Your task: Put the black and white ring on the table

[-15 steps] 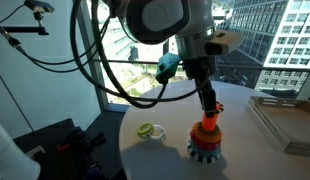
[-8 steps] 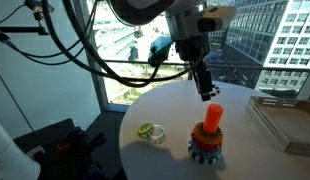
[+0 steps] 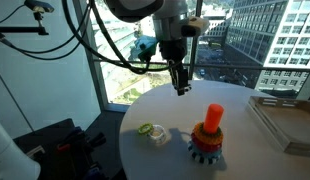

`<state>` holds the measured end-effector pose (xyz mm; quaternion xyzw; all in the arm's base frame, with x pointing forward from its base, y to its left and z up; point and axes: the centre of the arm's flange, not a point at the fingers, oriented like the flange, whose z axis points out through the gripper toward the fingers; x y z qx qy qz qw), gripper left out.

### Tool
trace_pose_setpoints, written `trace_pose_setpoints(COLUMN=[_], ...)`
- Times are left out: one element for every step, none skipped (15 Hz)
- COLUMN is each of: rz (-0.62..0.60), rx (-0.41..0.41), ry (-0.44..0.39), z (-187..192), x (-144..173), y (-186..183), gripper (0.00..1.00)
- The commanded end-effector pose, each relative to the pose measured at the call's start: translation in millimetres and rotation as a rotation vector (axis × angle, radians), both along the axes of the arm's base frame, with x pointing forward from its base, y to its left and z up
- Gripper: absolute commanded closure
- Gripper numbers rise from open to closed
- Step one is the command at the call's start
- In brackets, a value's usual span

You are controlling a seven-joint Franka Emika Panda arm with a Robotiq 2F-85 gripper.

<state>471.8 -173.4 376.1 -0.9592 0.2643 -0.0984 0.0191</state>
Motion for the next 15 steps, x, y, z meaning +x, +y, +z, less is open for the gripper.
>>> trace_pose_setpoints(rz=[0.074,0.084,0.088,0.092,0.096,0.1,0.105,0.107,0.108,0.108,0.103,0.1,0.095,0.091,0.088], rx=[0.024,0.024,0.02,0.013,0.009,0.007,0.005,0.001,-0.002,-0.006,-0.014,-0.019,-0.024,-0.031,-0.035], ry=[0.07,0.089,0.11,0.12,0.134,0.147,0.157,0.164,0.172,0.176,0.177,0.176,0.177,0.172,0.174], z=[-16,-22,-31,-40,-48,-57,-65,-73,-80,-86,-94,-99,-105,-111,-116], x=[9,11,13,14,15,16,17,18,18,19,19,20,21,21,22], y=[17,22,28,34,39,45,49,53,57,60,63,64,65,66,66], gripper=[0.61,0.61,0.61,0.61,0.61,0.61,0.61,0.61,0.61,0.61,0.61,0.61,0.61,0.61,0.61])
